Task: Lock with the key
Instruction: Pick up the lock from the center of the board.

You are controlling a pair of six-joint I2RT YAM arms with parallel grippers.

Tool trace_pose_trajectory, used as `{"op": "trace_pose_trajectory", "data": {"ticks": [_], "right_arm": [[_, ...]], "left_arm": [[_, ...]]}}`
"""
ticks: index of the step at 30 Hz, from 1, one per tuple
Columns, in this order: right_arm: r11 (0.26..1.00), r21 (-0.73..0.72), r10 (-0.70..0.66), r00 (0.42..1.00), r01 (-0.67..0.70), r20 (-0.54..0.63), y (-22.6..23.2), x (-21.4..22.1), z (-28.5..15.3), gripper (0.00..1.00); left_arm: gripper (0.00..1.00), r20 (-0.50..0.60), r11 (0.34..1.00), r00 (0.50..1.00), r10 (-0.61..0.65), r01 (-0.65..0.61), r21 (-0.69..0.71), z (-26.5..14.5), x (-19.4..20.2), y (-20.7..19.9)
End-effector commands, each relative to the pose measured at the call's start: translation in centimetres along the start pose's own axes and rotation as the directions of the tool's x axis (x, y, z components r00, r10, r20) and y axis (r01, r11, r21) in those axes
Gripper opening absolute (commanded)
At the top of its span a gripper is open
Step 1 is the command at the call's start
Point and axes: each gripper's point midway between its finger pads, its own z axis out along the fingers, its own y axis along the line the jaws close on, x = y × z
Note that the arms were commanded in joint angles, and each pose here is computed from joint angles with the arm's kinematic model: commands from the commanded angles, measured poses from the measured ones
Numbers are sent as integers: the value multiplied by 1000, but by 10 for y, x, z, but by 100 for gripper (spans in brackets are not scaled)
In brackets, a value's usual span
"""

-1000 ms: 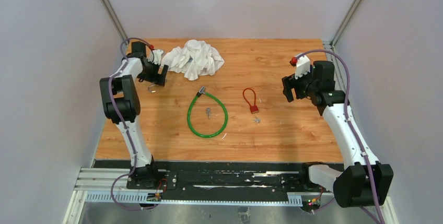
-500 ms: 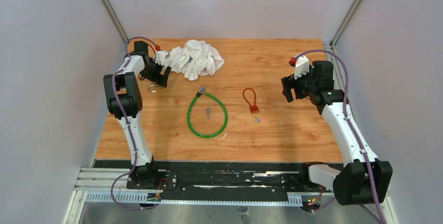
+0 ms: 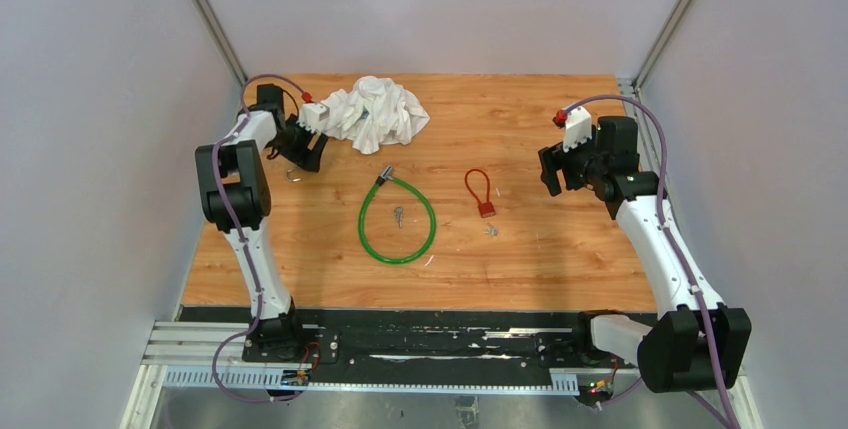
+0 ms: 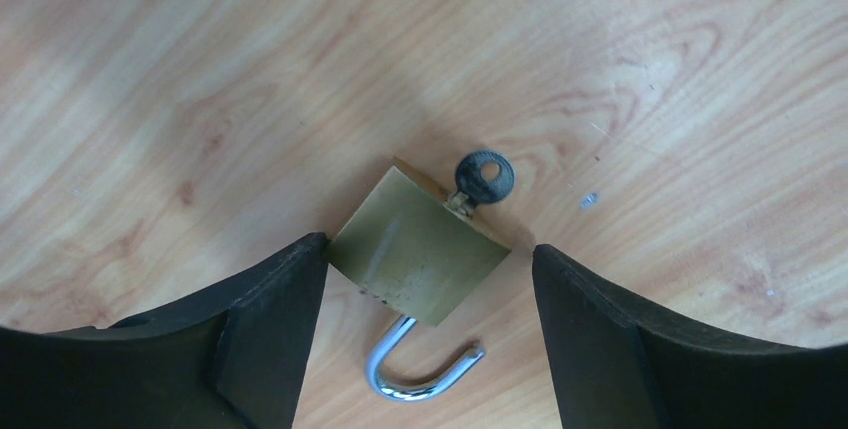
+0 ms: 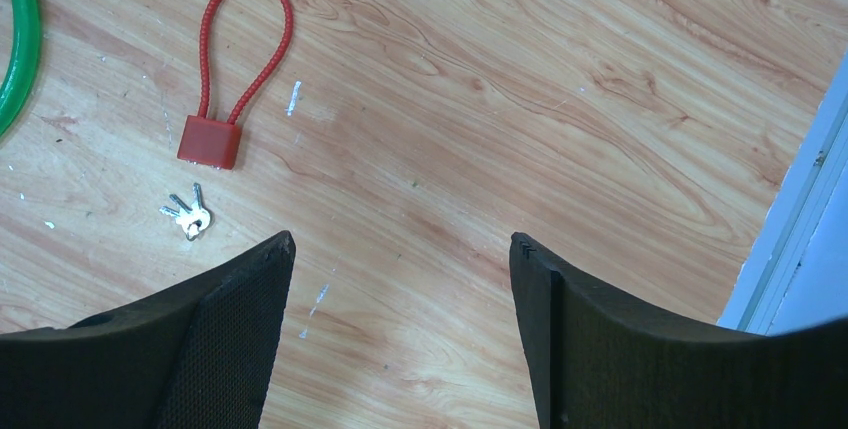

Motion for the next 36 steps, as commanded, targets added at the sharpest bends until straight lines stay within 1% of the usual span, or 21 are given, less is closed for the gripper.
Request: {"op": "trace_pose_trajectory", "data": {"ticks": [1,8,14,18,24,30,34,36], "right_arm": [[1000,-7,-10,1000,10,-2,-2,4,3,77],[1000,-15,-9,1000,10,1,0,4,3,77],[1000,-17,-8,1000,8,1,0,4,3,77],[1000,-17,-8,1000,8,1,0,4,3,77],[1000,-22,-8,1000,8,-3,1,5,4,76],[1000,-23,-8,1000,8,-6,1,6,5,76],[1000,-27,-9,1000,8,-7,1,6,5,76],[999,-32,-8,1000,8,-7,2,6,6,76]], "left_arm": [[78,-73,998,997,-9,14,67,-6,27,-27],[76,-73,998,997,-5,9,67,-13,35,-36],[79,-60,1000,998,-23,24,14,-7,26,-20],[81,-34,999,999,-37,37,3,-3,18,-13],[81,-5,1000,1000,-7,7,-4,3,11,-8],[75,-7,998,998,57,-57,37,6,19,-19],[70,-24,995,997,76,-75,58,6,31,-28],[66,-25,995,996,80,-78,67,7,34,-30]]}}
